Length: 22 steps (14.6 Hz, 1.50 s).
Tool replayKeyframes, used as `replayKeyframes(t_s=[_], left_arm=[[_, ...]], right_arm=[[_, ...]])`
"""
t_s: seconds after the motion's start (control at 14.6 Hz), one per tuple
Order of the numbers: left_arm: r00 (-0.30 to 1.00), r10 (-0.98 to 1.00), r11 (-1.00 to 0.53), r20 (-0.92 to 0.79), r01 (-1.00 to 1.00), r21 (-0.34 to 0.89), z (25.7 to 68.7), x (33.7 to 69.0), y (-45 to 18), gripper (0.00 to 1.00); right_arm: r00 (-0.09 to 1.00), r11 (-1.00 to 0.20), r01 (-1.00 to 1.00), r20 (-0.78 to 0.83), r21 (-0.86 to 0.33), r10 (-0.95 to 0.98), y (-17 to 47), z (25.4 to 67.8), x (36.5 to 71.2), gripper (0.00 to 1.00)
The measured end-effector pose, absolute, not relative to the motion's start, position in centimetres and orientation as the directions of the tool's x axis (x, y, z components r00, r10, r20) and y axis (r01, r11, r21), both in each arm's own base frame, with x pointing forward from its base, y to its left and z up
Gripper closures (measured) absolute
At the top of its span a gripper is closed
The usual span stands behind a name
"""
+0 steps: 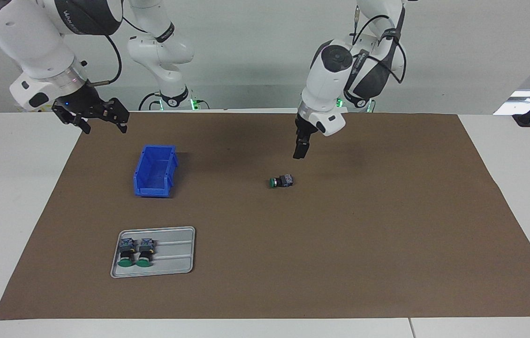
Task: Place and press button with both arms
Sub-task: 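Release the button on the table while the left gripper moves in, then reach the open left gripper toward the green button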
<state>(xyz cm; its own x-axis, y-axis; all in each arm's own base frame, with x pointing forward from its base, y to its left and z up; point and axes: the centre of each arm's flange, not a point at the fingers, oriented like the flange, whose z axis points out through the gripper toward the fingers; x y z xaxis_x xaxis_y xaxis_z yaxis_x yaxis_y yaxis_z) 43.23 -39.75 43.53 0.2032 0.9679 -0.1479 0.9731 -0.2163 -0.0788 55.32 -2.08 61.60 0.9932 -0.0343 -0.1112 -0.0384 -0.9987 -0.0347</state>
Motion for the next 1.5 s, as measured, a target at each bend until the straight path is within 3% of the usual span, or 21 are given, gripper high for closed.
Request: replayKeyframes(t_s=[0.48,1.16,1.3,1.44,1.5], left_arm=[[0.129,0.990,-0.135,-0.066,0.985,-0.111,34.8,43.1,-44.0,0.00],[0.026,0.998,-0.033,-0.066,0.994,-0.107,30.7,44.2,-44.5,0.01],[0.015,0.998,-0.022,-0.065,0.994,-0.107,30.6,44.2,-44.5,0.04],[0.007,0.998,-0.014,-0.068,0.995,-0.103,30.6,44.3,-44.5,0.21],[0.002,0.997,-0.009,-0.073,0.995,-0.097,30.6,44.3,-44.5,0.21]], right_arm=[[0.993,-0.999,-0.036,-0.116,-0.035,-0.031,-2.1,61.6,55.2,0.00],[0.989,-0.999,-0.038,-0.142,-0.036,-0.032,-2.1,60.9,54.5,0.00],[0.989,-0.999,-0.038,-0.141,-0.036,-0.032,-2.1,60.9,54.5,0.00],[0.990,-0.999,-0.038,-0.139,-0.036,-0.032,-2.1,61.1,54.4,0.00],[0.990,-0.999,-0.038,-0.138,-0.036,-0.032,-2.1,61.1,54.4,0.00]])
